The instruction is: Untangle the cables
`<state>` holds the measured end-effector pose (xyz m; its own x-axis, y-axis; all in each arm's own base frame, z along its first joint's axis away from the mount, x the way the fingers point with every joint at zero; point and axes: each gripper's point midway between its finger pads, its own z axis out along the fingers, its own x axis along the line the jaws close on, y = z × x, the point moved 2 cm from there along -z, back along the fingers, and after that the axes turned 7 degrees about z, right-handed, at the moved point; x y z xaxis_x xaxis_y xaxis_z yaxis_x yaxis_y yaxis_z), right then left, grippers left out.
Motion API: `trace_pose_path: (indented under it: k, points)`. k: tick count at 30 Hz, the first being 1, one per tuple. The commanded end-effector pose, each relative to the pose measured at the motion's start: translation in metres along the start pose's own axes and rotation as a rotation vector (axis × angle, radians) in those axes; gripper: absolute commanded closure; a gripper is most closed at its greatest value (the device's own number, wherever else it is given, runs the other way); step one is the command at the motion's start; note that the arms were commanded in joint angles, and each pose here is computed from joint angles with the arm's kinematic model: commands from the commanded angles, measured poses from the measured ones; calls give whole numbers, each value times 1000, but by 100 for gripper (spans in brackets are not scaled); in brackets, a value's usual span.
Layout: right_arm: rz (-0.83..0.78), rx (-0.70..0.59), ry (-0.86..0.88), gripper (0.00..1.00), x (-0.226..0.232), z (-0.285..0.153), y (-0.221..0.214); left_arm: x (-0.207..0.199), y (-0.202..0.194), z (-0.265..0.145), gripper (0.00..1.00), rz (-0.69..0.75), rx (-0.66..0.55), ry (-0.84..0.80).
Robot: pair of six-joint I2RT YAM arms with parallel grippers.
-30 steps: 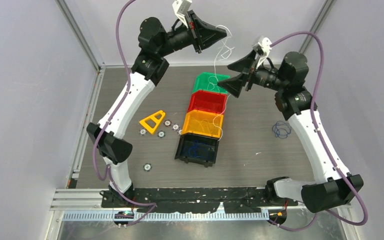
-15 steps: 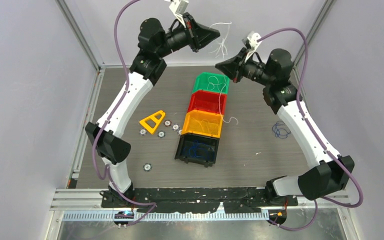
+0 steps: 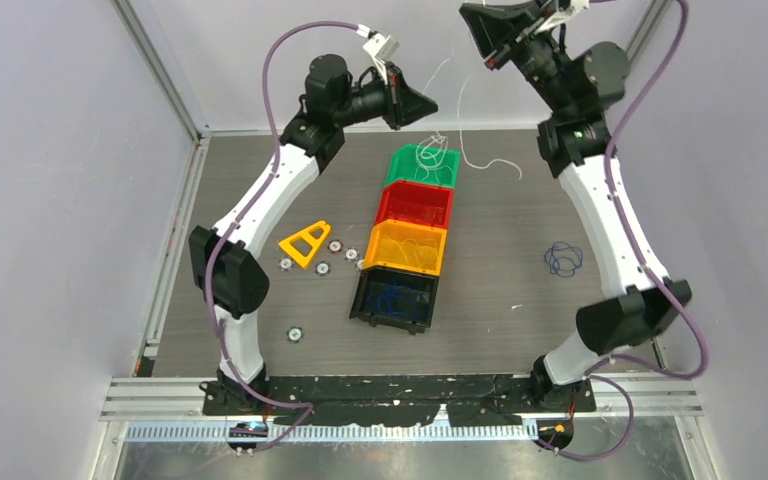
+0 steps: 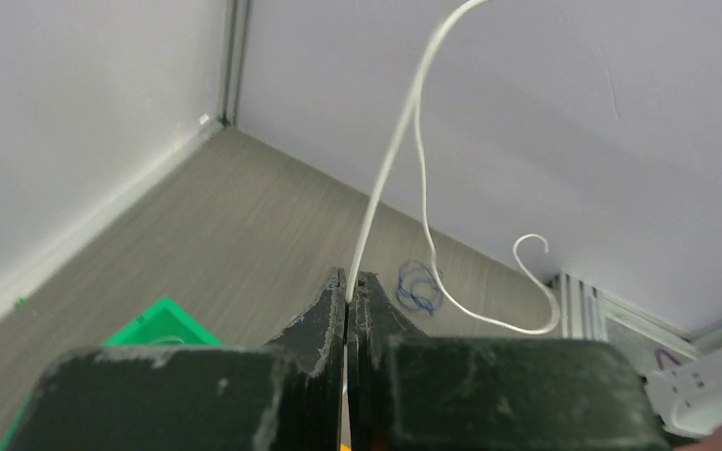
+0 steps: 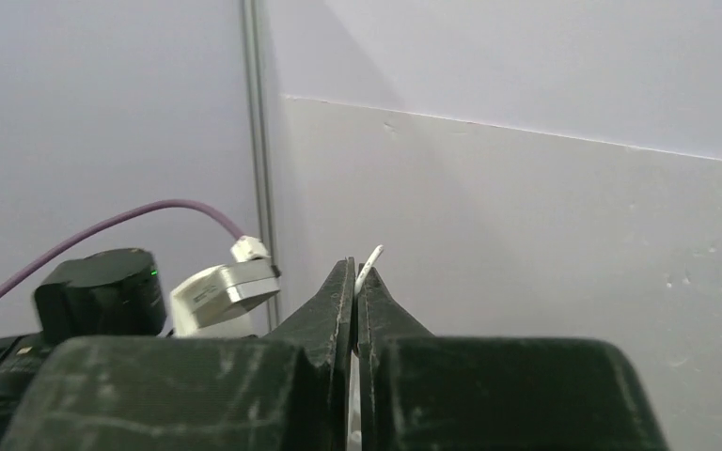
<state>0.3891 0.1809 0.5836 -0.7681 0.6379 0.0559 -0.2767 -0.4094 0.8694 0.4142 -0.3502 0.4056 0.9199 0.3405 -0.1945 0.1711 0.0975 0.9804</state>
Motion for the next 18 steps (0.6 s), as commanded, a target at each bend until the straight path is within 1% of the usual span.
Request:
trace_pose_path:
  k: [1,4,6,9,12,15,16,17,18]
  points:
    - [48,-95,-67,95,-35,30,-7,23,25,16,100,123,-84,4]
    - [54,-125,-89,95,-55,46,-20,41,24,27,100,161,-97,15]
    - [56,-134,-106,94,-67,53,-30,55,14,32,100,159,-94,30]
    - [76,-133,-132,94,-82,58,-50,74,-11,39,100,132,-71,39]
    - [89,-129,-149,95,-94,62,-82,88,-36,46,100,94,-73,28]
    - [91,-92,-173,95,-106,67,-117,103,-61,58,100,49,-69,18]
    - [91,-85,-172,95,-107,68,-121,108,-71,61,100,34,-60,18]
    - [105,-60,-177,95,-110,70,-137,111,-77,63,100,28,-55,12]
    - [109,-54,-176,95,-111,71,-141,114,-81,63,100,27,-54,14]
